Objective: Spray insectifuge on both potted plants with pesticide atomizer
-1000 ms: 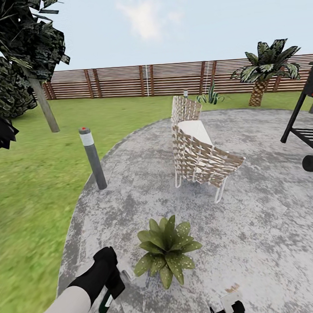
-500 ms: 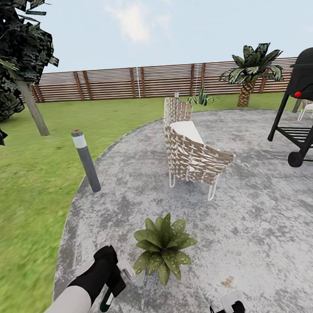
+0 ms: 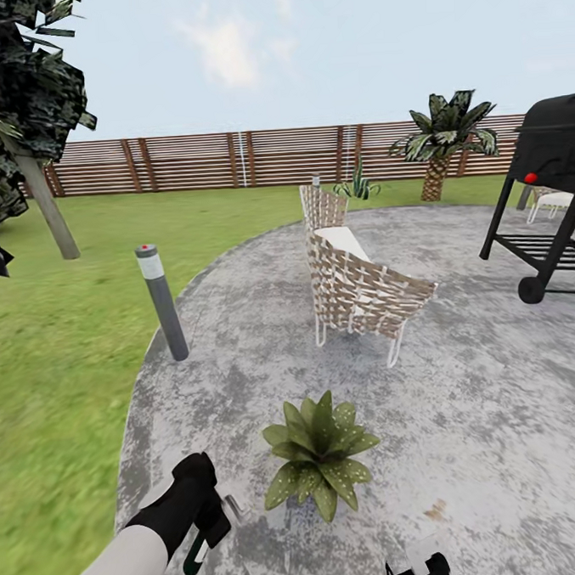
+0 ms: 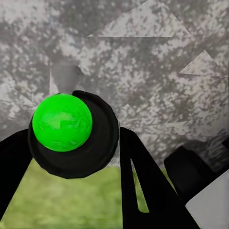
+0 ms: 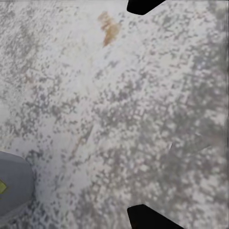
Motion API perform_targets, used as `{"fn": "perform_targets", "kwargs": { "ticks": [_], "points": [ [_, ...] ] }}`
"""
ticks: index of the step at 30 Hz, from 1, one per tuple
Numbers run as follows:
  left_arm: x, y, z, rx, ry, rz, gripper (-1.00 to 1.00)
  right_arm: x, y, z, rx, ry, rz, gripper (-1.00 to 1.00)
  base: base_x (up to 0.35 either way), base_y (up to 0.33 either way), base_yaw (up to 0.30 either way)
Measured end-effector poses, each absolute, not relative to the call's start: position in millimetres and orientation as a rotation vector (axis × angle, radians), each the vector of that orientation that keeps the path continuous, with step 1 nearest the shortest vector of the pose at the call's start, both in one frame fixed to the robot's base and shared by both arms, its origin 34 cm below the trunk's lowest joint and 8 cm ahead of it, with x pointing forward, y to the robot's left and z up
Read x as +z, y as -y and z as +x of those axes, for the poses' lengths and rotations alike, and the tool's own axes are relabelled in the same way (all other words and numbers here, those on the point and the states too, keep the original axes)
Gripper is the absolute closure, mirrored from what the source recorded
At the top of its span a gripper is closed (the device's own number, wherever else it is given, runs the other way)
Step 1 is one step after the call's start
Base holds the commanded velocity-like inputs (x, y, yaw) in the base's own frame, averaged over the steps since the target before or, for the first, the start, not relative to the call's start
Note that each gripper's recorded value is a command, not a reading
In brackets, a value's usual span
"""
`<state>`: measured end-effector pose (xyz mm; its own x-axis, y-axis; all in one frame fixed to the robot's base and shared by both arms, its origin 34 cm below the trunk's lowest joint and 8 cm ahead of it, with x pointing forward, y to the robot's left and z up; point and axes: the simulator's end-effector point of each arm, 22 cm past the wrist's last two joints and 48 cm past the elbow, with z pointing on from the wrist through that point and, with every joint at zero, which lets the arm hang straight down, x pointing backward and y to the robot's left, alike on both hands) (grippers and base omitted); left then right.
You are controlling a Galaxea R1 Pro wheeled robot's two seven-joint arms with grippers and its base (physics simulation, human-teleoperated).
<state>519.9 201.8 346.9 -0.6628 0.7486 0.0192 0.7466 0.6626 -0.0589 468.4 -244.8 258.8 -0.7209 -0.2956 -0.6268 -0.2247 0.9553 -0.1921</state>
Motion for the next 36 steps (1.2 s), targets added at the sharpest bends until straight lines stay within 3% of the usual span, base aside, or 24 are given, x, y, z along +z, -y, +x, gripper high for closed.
{"fn": "perform_targets", "kwargs": {
  "ticks": [6,17,27,36],
  "points": [
    [348,-205,522,0.065,2.833,-1.269,1.0,259,244,469,-0.132,-2.403,-0.364,-1.0,0.0,0.022,-0.257],
    [354,-197,532,0.07,2.85,-1.307,1.0,259,241,469,-0.126,-2.402,-0.361,-1.0,-0.072,0.043,-0.081],
    [354,-197,532,0.08,2.857,-1.3,1.0,260,243,470,-0.129,-2.399,-0.358,-1.0,-0.149,0.275,-0.058],
    [354,-198,532,0.081,2.859,-1.298,1.0,260,244,470,-0.131,-2.399,-0.358,-1.0,-0.001,0.336,-0.26]
  ]
}}
